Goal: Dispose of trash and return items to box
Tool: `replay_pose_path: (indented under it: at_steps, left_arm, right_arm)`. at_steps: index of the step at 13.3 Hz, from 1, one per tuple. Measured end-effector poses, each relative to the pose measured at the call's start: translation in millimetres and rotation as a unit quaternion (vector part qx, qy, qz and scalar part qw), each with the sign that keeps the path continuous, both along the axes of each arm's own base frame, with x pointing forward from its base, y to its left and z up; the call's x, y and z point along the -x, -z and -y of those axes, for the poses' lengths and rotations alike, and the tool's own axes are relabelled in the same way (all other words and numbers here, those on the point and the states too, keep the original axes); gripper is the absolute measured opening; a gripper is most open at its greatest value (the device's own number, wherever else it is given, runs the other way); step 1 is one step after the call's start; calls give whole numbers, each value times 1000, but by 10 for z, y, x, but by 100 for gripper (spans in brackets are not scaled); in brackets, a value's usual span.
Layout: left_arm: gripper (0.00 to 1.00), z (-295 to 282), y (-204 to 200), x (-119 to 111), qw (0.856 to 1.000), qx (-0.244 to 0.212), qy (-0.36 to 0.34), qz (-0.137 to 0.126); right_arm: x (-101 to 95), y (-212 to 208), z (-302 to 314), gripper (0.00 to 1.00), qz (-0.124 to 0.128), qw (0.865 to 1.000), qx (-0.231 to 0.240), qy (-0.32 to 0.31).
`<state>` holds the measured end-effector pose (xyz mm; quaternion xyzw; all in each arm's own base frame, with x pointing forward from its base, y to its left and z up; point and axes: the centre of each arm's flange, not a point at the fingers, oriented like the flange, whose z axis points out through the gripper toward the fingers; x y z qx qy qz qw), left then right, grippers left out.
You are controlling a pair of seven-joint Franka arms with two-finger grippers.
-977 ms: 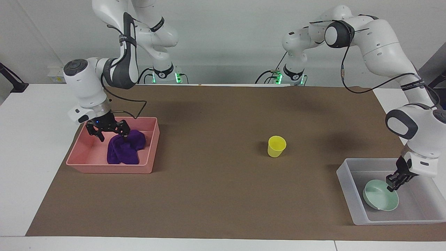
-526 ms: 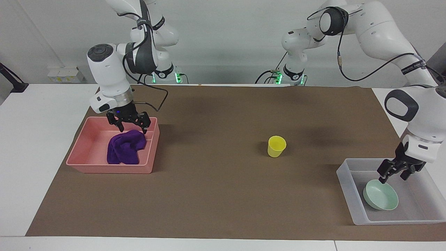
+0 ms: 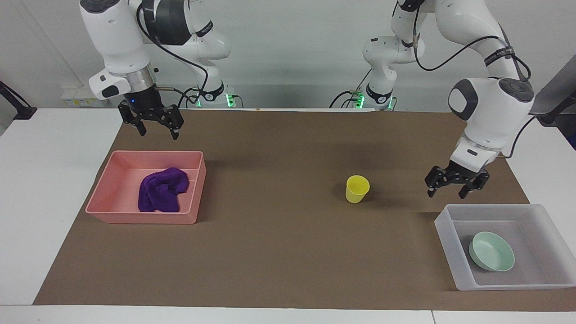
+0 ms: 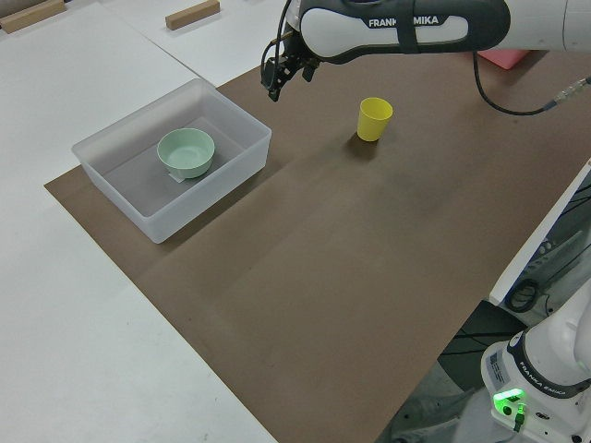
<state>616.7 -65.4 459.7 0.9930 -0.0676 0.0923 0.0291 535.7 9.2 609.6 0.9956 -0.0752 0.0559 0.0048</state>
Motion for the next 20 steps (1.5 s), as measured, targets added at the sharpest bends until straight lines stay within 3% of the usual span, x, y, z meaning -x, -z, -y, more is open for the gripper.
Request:
replay_pose_path:
  at_steps: [4, 7, 8, 9, 11, 14, 15, 19, 20]
  left_arm:
    - [100, 603, 322, 363, 1000, 3, 16, -13]
    - [100, 895, 544, 520, 1000, 7, 15, -8]
    - [93, 981, 588, 556, 1000, 10, 14, -5]
    - [93, 1064, 637, 593, 1000, 11, 14, -4]
    - [74, 1192, 746, 650, 1000, 10, 23, -9]
    - [69, 1407, 1005, 737, 999, 7, 39, -19]
    - [63, 1435, 1093, 762, 999, 6, 41, -21]
    - [9, 1384, 1107, 736, 999, 7, 35, -16]
    - [3, 1347, 1045, 709, 999, 9, 32, -10]
  right_arm:
    - [161, -448, 124, 100, -9, 1000, 0, 10]
    - [169, -467, 219, 100, -17, 1000, 0, 12]
    - [161, -425, 227, 100, -23, 1000, 0, 12]
    - [154, -387, 224, 100, -28, 1000, 0, 11]
    - [152, -360, 229, 100, -31, 999, 0, 11]
    - [153, -358, 245, 100, -31, 999, 0, 13]
    - [153, -358, 246, 100, -31, 999, 0, 13]
    - [153, -358, 245, 100, -31, 999, 0, 13]
    - [153, -358, 245, 100, -31, 999, 0, 13]
